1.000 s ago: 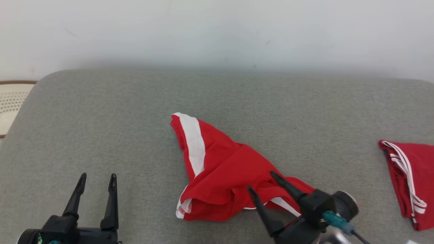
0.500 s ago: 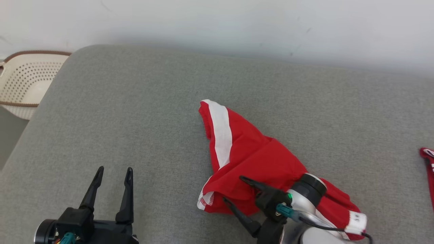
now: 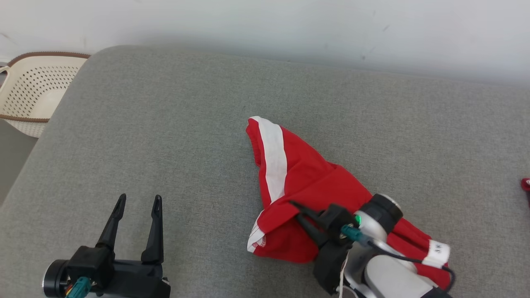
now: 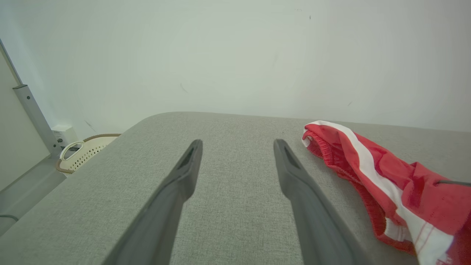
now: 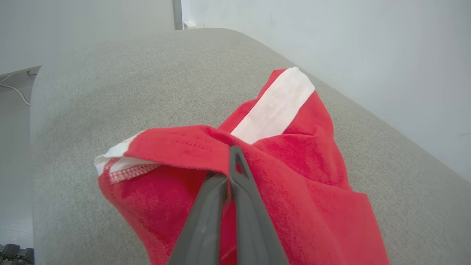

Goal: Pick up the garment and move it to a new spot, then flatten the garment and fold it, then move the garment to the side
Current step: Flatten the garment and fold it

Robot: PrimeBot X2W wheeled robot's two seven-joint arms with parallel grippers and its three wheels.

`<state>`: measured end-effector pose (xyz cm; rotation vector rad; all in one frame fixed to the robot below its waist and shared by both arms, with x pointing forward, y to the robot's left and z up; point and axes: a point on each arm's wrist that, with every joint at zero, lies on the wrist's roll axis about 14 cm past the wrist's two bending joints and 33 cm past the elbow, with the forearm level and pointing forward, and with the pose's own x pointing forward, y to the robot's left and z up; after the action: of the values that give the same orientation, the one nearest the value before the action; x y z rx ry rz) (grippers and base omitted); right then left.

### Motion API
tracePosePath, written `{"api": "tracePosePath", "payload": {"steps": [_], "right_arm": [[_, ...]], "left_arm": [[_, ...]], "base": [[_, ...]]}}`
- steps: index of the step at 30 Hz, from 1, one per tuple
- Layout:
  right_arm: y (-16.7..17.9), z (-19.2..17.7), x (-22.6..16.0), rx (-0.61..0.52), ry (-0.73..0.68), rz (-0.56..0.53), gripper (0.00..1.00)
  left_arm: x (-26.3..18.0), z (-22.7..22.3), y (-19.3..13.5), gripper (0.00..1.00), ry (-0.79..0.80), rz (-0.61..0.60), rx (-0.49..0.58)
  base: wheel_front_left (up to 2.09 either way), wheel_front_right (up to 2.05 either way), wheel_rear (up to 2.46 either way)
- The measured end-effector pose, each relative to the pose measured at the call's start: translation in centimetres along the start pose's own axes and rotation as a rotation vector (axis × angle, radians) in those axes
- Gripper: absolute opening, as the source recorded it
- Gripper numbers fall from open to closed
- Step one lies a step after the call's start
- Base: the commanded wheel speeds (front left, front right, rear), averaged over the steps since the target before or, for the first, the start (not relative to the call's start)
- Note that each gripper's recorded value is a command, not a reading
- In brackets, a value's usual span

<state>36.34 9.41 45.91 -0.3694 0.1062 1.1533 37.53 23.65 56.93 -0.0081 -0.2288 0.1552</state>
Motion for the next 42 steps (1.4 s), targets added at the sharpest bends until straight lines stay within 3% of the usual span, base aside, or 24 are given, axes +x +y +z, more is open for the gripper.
{"api": "tracePosePath", "payload": {"steps": [5, 9, 16, 25, 33, 39, 40, 41, 42], "right_arm": [[-3.3, 2.1, -0.8, 0.037, -0.092, -0.103, 0.00], [-8.0, 3.0, -2.8, 0.062, -0.150, -0.251, 0.00], [-12.8, 1.2, -7.0, 0.108, -0.139, -0.448, 0.00], [-9.9, -2.7, -11.0, 0.211, -0.038, -0.464, 0.00], [-7.1, -5.0, -13.7, 0.244, 0.069, -0.416, 0.00], [-7.2, -6.0, -15.2, 0.301, 0.088, -0.460, 0.00], [-7.2, -6.1, -15.2, 0.316, 0.079, -0.468, 0.24], [-7.1, -6.1, -15.2, 0.333, 0.074, -0.475, 0.80], [-7.1, -6.2, -15.1, 0.353, 0.066, -0.484, 1.00]], "left_arm": [[0.5, 0.2, -0.4, 1.00, -0.014, -0.007, 0.007], [0.8, 0.0, -0.8, 1.00, -0.014, -0.020, 0.004], [1.4, -0.5, -1.4, 1.00, -0.008, -0.041, -0.002], [2.0, -0.8, -2.5, 1.00, -0.009, -0.074, -0.009], [2.1, -0.6, -3.2, 1.00, -0.015, -0.099, -0.018], [1.8, -0.5, -3.3, 1.00, -0.015, -0.101, -0.023], [1.8, -0.5, -3.3, 1.00, -0.016, -0.102, -0.024], [1.7, -0.5, -3.3, 1.00, -0.016, -0.102, -0.025], [1.7, -0.4, -3.3, 1.00, -0.016, -0.102, -0.025]], "base": [[0.00, 0.00, 0.00], [0.00, 0.00, 0.00], [0.00, 0.00, 0.00], [0.00, 0.00, 0.00], [0.00, 0.00, 0.00], [0.00, 0.00, 0.00], [0.00, 0.00, 0.00], [0.00, 0.00, 0.00], [0.00, 0.00, 0.00]]}}
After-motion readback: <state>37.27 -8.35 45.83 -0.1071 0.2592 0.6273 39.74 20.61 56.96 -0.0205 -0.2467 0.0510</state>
